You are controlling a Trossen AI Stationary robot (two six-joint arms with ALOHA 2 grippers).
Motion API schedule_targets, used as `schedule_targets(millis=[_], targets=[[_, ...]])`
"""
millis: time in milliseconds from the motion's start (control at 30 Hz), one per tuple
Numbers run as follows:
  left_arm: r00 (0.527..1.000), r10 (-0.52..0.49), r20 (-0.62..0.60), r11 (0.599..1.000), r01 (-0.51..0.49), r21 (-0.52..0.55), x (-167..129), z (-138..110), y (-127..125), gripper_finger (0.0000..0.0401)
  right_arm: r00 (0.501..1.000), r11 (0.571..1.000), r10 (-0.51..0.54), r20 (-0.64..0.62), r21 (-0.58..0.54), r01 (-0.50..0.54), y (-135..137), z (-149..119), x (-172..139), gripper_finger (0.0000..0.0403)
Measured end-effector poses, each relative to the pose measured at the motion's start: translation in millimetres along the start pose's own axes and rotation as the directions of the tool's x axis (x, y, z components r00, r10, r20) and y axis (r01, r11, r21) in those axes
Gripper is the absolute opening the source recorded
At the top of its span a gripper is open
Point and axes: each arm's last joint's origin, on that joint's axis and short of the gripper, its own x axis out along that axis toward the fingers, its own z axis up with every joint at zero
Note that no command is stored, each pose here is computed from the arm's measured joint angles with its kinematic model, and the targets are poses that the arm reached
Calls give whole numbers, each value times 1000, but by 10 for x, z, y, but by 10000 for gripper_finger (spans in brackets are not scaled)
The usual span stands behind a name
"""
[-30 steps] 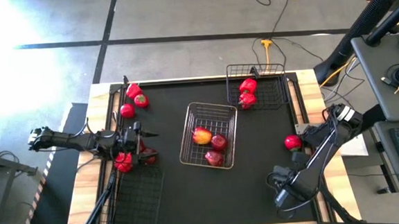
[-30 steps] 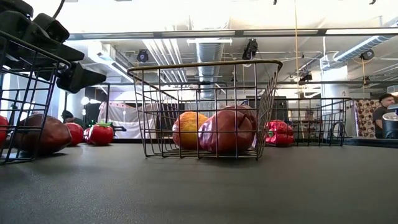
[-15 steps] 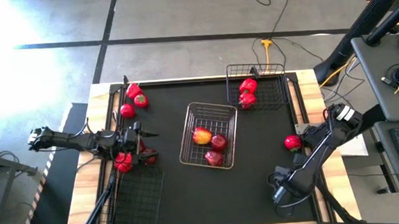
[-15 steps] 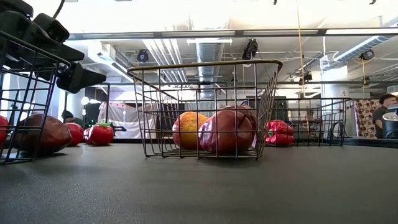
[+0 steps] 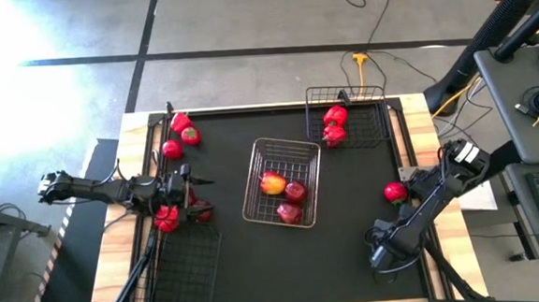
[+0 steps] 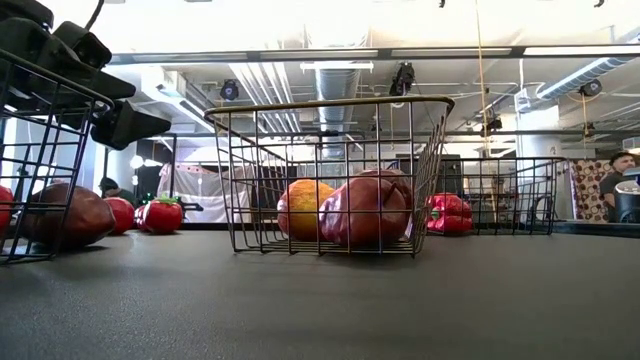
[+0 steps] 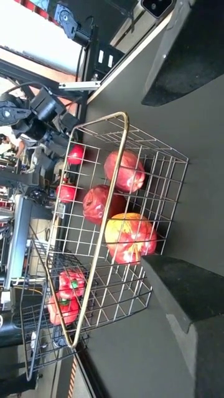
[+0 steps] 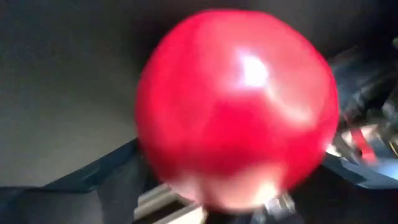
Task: Sort produce into baskets
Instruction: Move the red tomato to the bottom of the gold wire basket on the table
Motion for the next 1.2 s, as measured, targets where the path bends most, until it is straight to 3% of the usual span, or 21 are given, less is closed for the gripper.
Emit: schedule_targets(millis=[167, 333, 600, 767, 1000, 1100, 1200], targets=[[1000, 0, 0, 1000, 0, 0, 0, 0, 0, 393, 998, 999, 27, 52, -30, -25, 70, -2, -101, 222], [1000, 1, -1, 1000, -1, 1, 1, -1, 0, 393, 973, 989, 111, 204, -116, -89, 246, -22, -408, 135], [1000, 1, -2, 1000, -1, 1, 2, -2, 0, 393, 909, 961, 204, 363, -252, -115, 393, -60, -779, 49], [1000, 1, -4, 1000, -1, 1, 3, -3, 0, 393, 917, 966, 172, 359, -244, -86, 365, -73, -767, 35], [1000, 1, -4, 1000, -1, 1, 3, -4, 0, 393, 929, 970, 127, 348, -240, -43, 295, 17, -474, 50], [1000, 1, -4, 1000, -1, 1, 3, -4, 0, 393, 913, 958, 179, 367, -277, -77, 332, 63, -424, 62], [1000, 1, -4, 1000, -1, 1, 3, -4, 0, 393, 865, 945, 232, 445, -315, -92, 395, 104, -451, 72]])
